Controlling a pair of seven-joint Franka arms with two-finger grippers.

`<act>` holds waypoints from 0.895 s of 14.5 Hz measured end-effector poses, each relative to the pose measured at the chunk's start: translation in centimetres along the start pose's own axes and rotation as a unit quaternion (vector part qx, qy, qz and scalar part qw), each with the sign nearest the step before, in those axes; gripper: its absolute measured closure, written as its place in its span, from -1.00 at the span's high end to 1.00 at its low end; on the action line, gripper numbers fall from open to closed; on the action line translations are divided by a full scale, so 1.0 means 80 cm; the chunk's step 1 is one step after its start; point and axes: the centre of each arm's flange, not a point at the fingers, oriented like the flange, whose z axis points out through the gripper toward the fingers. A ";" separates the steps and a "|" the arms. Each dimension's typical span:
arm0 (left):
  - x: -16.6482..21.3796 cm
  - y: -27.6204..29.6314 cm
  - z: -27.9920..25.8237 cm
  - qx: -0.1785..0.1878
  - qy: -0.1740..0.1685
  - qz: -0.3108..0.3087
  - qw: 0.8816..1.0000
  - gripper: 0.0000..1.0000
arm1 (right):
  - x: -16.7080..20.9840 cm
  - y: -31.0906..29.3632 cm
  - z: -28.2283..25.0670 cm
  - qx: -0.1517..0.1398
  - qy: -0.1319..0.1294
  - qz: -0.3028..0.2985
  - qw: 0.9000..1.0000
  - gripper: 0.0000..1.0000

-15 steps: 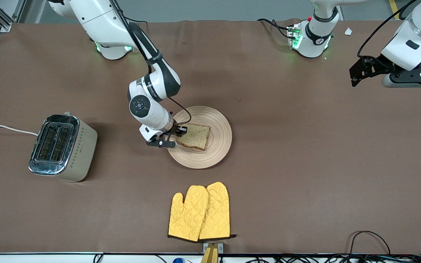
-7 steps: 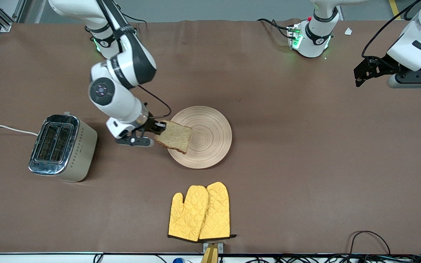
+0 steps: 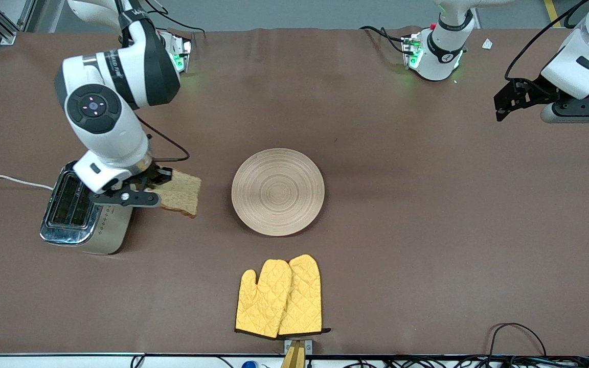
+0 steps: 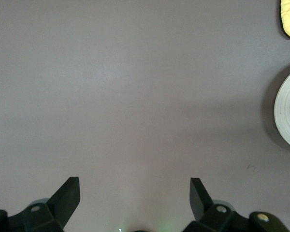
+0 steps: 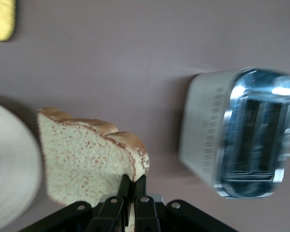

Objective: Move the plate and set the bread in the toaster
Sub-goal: 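Lift the bread slice with the right gripper and carry it to the toaster, then align the bread over a toaster slot with the right gripper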

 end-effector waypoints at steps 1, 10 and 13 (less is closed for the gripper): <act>0.000 0.000 0.000 -0.001 0.000 0.000 1.000 1.00 | 0.002 0.015 -0.001 -0.034 -0.002 -0.015 0.999 -0.86; 0.001 -0.004 0.002 -0.001 -0.001 -0.003 1.000 1.00 | 0.021 0.074 0.052 -0.224 -0.071 -0.061 0.970 -0.86; 0.002 -0.004 0.002 -0.001 -0.001 -0.003 1.000 1.00 | 0.031 0.116 0.075 -0.244 -0.088 -0.042 0.965 -0.86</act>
